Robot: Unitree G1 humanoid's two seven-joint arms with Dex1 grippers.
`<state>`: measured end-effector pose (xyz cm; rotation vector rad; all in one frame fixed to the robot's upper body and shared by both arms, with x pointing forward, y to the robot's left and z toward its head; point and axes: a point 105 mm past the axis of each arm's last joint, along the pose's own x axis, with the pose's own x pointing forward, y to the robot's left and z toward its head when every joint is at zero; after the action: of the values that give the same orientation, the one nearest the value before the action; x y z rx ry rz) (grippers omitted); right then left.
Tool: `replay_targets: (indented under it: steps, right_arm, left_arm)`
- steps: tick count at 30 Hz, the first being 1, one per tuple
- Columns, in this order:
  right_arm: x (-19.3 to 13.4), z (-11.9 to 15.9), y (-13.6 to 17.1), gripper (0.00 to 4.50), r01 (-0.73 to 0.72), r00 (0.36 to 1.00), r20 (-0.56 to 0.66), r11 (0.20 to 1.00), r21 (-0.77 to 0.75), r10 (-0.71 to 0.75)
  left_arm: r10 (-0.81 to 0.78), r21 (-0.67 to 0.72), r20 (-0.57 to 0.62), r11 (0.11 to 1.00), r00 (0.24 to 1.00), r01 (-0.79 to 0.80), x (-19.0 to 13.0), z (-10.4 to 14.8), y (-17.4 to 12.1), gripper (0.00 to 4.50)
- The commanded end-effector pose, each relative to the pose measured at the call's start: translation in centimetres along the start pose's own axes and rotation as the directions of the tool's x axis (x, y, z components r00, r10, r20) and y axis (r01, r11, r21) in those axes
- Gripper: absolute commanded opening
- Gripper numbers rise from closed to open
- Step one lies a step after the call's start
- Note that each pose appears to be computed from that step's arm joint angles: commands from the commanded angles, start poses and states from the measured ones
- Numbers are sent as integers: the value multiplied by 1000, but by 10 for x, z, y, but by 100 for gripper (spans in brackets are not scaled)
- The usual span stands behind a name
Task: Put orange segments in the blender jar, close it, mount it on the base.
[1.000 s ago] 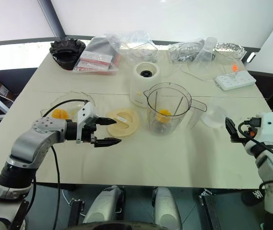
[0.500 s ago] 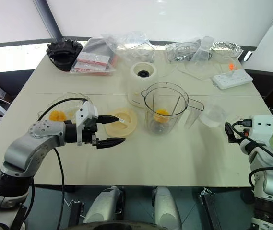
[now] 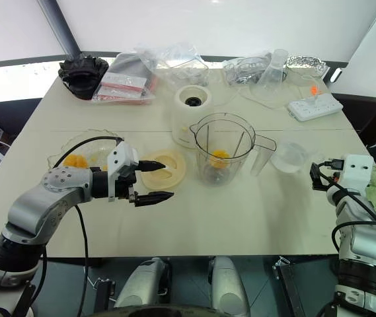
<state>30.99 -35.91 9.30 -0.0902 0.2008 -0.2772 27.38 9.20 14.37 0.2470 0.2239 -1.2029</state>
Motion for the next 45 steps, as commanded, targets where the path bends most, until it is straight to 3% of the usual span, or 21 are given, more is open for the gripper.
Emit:
replay_targets:
  steps: [1,29,32,37,40,42,45]
  right_arm:
    - [3,13,-1,450,10,999,51,1000,1,-10]
    - [31,8,-10,450,135,989,63,991,18,-136]
    - [32,8,-8,328,129,990,62,991,18,-130]
    - [34,6,-2,59,110,992,60,994,23,-111]
    - [34,6,4,59,86,994,65,996,25,-88]
    - [34,6,5,14,82,994,67,996,26,-84]
    - [33,6,6,4,80,994,74,996,27,-81]
  left_arm:
    - [-3,57,21,998,1000,2,-1,12,-1,446]
    - [30,119,-12,992,999,-28,-1,10,1,446]
    - [34,121,-13,992,999,-32,-2,10,1,450]
    - [39,126,-15,991,999,-36,-1,9,1,450]
    - [42,128,-15,991,999,-39,-1,9,2,450]
    - [43,128,-15,991,999,-40,-1,9,2,450]
    - [44,130,-14,991,999,-42,0,9,3,450]
